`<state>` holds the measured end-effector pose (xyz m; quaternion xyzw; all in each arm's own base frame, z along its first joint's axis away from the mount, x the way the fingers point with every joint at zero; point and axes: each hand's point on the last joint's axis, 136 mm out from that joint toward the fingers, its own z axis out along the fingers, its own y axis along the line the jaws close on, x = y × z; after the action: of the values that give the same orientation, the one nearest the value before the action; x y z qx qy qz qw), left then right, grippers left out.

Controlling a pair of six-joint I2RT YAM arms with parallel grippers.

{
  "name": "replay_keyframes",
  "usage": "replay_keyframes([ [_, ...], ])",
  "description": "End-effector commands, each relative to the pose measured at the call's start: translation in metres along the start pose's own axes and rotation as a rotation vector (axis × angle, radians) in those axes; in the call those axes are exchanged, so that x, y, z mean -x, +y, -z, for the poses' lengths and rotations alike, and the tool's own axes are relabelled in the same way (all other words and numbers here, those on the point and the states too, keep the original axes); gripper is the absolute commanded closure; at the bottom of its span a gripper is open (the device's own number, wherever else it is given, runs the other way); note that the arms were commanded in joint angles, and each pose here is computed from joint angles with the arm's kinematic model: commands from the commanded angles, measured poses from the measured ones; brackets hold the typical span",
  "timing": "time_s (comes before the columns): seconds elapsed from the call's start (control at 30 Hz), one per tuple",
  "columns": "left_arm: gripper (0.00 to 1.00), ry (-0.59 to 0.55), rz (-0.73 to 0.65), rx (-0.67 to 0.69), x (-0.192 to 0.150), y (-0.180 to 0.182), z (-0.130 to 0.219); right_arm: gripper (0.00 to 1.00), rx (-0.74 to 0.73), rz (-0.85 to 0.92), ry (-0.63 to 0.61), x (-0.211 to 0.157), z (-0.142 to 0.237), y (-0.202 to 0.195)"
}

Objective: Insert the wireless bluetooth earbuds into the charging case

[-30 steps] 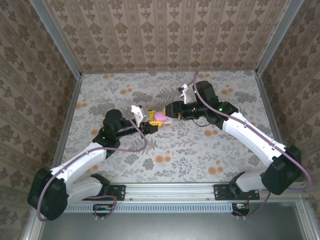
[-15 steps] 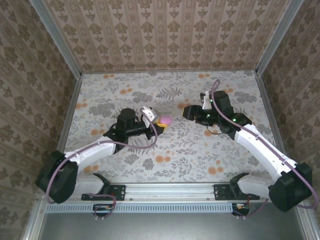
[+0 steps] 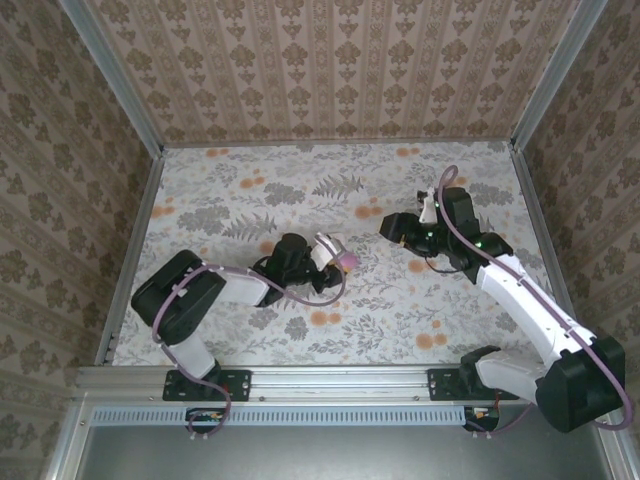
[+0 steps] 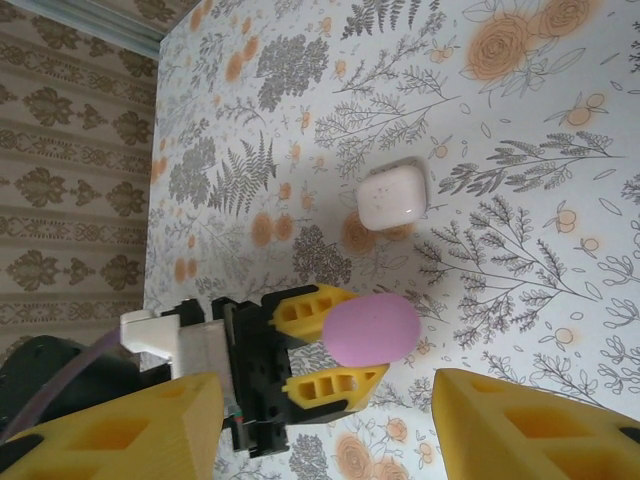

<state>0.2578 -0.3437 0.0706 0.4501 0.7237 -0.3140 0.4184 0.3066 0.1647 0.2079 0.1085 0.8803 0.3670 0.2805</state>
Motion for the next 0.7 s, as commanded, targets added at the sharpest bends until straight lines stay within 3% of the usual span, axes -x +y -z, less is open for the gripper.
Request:
replay_keyframes([
  [0.0, 0.66, -0.052, -0.075, 0.053, 0.016, 0.006, -0.009, 0.41, 0.003, -0.017, 0.023, -0.009, 0.005, -0.008],
  [0.67, 0.60, 0.154, -0.126, 0.079, -0.038, 0.013, -0.015, 0.41, -0.007, -0.061, -0.007, -0.003, 0.007, -0.018],
])
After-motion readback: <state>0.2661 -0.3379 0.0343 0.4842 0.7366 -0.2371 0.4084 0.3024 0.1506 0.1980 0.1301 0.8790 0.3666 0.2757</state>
